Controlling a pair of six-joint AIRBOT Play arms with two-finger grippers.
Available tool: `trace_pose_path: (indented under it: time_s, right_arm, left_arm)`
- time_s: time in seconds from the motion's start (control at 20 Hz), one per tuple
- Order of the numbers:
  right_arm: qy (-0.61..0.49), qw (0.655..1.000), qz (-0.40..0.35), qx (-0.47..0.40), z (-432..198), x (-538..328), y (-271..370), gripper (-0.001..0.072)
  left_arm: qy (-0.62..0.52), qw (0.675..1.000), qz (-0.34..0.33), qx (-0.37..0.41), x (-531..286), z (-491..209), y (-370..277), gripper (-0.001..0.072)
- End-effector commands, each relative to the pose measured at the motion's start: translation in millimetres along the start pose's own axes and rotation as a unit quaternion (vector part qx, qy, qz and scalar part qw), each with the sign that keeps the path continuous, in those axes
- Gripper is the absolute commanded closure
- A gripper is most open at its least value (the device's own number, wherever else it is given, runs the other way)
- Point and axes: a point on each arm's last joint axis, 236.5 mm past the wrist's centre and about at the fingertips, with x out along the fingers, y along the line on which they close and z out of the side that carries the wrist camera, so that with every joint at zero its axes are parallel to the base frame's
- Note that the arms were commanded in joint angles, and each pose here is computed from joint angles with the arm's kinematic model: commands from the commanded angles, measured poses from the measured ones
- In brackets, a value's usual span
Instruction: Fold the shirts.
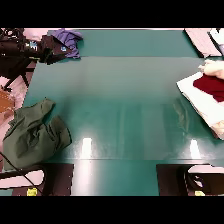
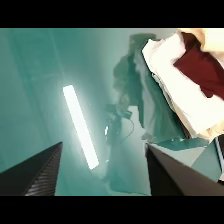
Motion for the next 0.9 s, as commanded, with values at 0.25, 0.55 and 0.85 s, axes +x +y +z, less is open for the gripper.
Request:
trace_pose_path:
  time_s: [0.25, 0.55, 0.85]
  right_arm:
    - [0.145, 0.975, -0.169, 0.017, -70.8, 32.9, -130.4, 0.0574]
    - [-0.018, 0.997, -0.078, -0.009, -3.1, -55.0, -77.5, 0.0192]
    - [-0.208, 0.940, 0.251, -0.097, 24.0, -192.9, 117.1, 0.0201]
  left_arm:
    - [0.011, 1.000, -0.007, -0.010, 0.1, -5.1, -4.1, 0.0094]
    - [0.015, 1.000, -0.008, -0.012, 0.2, -7.2, -4.4, 0.0094]
    - [0.017, 0.999, -0.033, -0.019, -0.3, -7.6, -16.2, 0.0093]
